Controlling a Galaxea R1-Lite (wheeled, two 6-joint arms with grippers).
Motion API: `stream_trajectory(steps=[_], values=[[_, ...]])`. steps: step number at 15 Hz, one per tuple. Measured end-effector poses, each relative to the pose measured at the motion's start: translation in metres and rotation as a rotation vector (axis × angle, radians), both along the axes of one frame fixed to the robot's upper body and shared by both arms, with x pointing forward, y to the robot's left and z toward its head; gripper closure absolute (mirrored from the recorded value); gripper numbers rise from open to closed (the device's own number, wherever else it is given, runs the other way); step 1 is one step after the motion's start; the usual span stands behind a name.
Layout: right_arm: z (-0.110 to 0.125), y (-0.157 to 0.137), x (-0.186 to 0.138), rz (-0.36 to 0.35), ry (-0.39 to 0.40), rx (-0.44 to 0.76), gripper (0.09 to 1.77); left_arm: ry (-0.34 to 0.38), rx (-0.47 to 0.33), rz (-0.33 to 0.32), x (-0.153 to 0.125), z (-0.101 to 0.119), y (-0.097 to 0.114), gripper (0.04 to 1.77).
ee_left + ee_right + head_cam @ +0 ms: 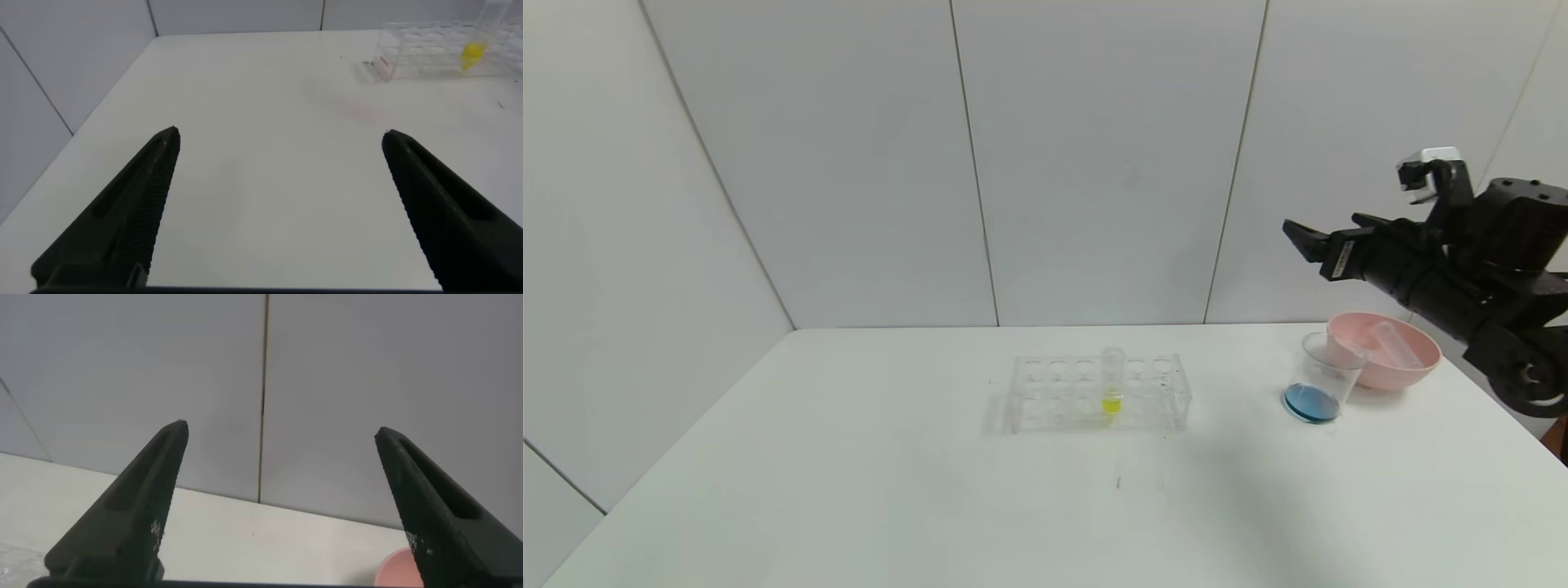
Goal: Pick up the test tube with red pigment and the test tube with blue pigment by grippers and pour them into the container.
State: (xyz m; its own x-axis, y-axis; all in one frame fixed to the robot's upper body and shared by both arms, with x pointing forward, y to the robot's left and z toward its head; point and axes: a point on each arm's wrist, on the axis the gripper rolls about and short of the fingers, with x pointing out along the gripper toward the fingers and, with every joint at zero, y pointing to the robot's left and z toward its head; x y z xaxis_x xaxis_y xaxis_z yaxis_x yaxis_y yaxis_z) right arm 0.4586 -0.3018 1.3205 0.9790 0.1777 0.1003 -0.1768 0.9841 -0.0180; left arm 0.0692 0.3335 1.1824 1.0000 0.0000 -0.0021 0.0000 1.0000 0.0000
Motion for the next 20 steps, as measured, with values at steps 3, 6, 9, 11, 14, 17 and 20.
stream_trajectory(steps=[3, 6, 9, 11, 14, 17, 20], values=[[0.024, -0.012, -0.042, -0.029, -0.089, 0.001, 0.20, 0.000, 0.000, 0.000, 0.000, 0.000, 0.000, 0.05], [0.040, -0.032, -0.092, -0.092, -0.167, -0.002, 0.18, -0.001, 0.000, 0.000, 0.000, 0.000, 0.000, 0.05], [0.055, -0.050, -0.145, -0.168, -0.261, -0.004, 0.17, 0.000, 0.000, 0.000, 0.000, 0.000, 0.000, 0.05], [0.066, -0.056, -0.183, -0.205, -0.338, 0.003, 0.17, 0.000, 0.000, 0.000, 0.000, 0.000, 0.000, 0.05], [0.075, -0.052, -0.245, -0.173, -0.452, 0.021, 0.16, 0.000, 0.000, 0.000, 0.000, 0.000, 0.000, 0.05], [0.071, -0.042, -0.301, -0.134, -0.495, 0.025, 0.16, 0.000, 0.000, 0.000, 0.000, 0.000, 0.000, 0.05], [0.062, -0.032, -0.354, -0.080, -0.457, 0.038, 0.16, 0.000, 0.000, 0.000, 0.000, 0.000, 0.000, 0.05]])
